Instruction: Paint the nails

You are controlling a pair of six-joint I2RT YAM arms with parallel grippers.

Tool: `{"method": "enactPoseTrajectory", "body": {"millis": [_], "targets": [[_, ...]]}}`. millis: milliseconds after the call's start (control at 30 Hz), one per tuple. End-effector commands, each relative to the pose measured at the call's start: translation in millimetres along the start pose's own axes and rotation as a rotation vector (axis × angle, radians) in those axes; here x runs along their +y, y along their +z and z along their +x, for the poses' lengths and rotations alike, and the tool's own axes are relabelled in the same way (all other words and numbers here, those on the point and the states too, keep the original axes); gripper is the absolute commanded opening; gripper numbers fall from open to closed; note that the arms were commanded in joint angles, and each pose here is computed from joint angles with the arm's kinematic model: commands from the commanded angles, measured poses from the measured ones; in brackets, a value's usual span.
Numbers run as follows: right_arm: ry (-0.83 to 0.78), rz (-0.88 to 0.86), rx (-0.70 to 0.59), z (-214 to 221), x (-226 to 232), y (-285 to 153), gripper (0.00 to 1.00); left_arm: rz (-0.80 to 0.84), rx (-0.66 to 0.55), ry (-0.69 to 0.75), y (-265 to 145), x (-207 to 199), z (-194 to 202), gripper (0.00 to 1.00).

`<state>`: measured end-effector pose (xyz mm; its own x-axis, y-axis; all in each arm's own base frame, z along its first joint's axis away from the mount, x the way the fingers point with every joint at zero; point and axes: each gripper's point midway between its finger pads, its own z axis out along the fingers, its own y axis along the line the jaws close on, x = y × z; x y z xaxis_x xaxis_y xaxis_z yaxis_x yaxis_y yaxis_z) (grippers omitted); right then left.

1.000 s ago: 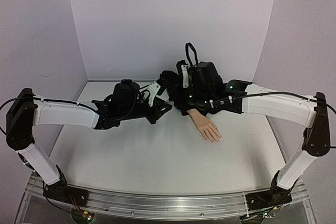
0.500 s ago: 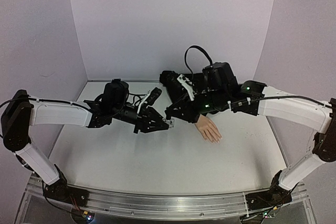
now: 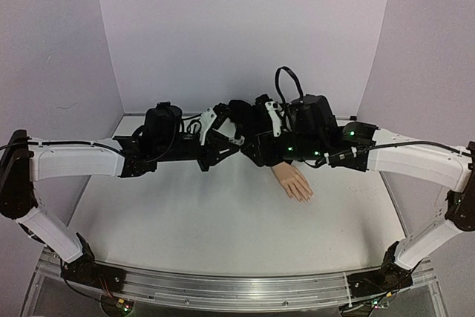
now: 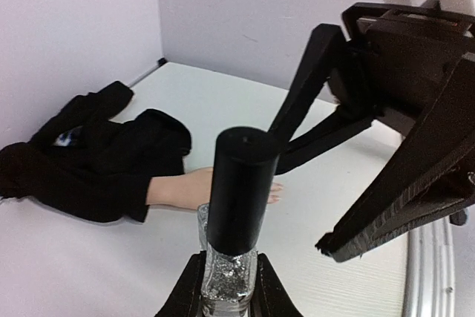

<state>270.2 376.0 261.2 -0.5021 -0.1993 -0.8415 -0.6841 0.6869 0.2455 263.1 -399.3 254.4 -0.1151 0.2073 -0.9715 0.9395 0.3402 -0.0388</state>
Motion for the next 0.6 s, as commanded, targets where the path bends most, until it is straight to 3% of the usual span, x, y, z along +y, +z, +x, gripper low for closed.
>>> {"method": "enactPoseTrajectory", "body": {"millis": [0, 467, 567], "targets": [[0.180, 0.130, -0.148, -42, -18, -9, 0.55, -0.274, 0.005, 0.072, 4, 32, -16, 0.00], [0.226, 0.140, -0.096, -57, -7, 32, 0.37, -0.327, 0.005, 0.076, 16, 28, -17, 0.00], [0.223, 0.135, -0.089, -57, -6, 37, 0.30, -0.320, 0.003, 0.071, 17, 26, -17, 0.00]]}}
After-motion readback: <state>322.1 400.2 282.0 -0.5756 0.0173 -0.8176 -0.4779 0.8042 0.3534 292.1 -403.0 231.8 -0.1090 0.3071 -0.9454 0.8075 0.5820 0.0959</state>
